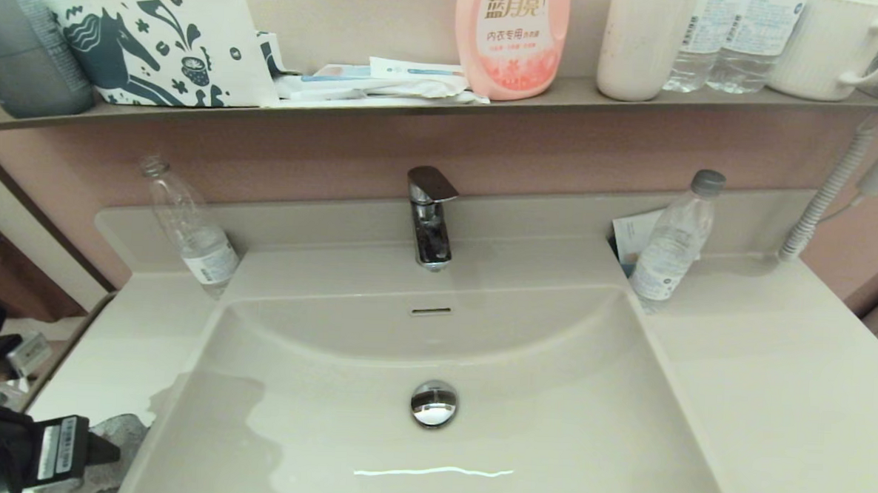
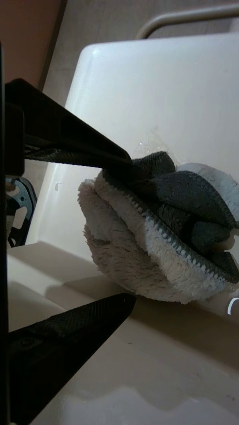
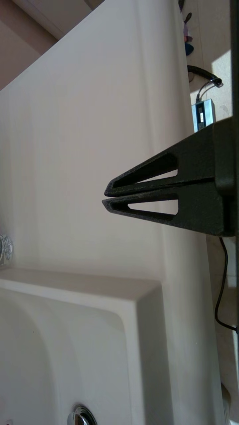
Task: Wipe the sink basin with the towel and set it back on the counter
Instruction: Pick up the cloth
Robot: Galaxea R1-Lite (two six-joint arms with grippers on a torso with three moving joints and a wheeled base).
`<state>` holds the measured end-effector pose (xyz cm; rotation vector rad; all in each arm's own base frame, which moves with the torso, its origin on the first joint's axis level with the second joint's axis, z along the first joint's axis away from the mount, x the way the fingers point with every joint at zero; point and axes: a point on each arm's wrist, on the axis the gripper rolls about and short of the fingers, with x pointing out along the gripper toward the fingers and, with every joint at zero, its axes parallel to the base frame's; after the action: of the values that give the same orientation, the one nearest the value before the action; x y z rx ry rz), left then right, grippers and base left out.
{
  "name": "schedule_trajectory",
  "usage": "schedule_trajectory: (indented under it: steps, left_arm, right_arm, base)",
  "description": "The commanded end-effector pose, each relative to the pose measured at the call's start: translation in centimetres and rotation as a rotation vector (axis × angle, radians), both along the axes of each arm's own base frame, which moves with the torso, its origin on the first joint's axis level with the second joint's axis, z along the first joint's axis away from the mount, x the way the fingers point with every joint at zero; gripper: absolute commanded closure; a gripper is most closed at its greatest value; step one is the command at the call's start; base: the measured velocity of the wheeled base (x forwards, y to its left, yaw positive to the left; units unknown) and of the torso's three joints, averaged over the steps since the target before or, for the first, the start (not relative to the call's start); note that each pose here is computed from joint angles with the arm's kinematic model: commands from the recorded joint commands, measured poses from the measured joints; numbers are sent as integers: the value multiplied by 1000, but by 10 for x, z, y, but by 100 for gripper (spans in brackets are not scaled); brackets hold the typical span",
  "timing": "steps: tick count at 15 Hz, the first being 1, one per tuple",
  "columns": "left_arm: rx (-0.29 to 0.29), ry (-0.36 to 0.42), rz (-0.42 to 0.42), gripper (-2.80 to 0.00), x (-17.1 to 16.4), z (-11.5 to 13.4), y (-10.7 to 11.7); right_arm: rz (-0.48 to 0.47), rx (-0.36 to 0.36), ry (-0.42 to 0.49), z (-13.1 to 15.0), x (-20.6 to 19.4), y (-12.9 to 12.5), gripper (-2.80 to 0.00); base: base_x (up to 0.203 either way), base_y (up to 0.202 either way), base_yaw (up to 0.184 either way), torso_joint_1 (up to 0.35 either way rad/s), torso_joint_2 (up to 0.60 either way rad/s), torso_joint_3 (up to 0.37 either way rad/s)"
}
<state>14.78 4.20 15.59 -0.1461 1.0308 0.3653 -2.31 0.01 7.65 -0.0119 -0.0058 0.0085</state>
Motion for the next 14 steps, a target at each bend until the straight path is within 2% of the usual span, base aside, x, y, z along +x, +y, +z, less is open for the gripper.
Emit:
schedule_trajectory:
  steps: [1, 5, 6, 7, 11, 14]
  left_arm:
    - [-45, 54, 13, -280, 8, -12, 8]
    - [-138, 56, -6, -280, 12, -22, 29]
    - [-143, 43, -6, -280, 13, -22, 31]
    - [-143, 35, -13, 0, 13, -22, 31]
    - [-154, 19, -27, 0, 11, -21, 30]
    - [-129, -25, -27, 0, 6, -10, 28]
  right_arm:
    - [1, 0, 1, 0, 0, 0, 0]
    - [1, 0, 1, 0, 0, 0, 0]
    - [1, 0, 1, 0, 0, 0, 0]
    - [1, 0, 1, 0, 0, 0, 0]
    - [1, 0, 1, 0, 0, 0, 0]
    - [1, 0, 1, 0, 0, 0, 0]
  base:
    - [0, 0, 0, 0, 0, 0]
    - [0, 0, 0, 0, 0, 0]
    - [0, 0, 0, 0, 0, 0]
    - [0, 0, 0, 0, 0, 0]
    - [0, 0, 0, 0, 0, 0]
    - [0, 0, 0, 0, 0, 0]
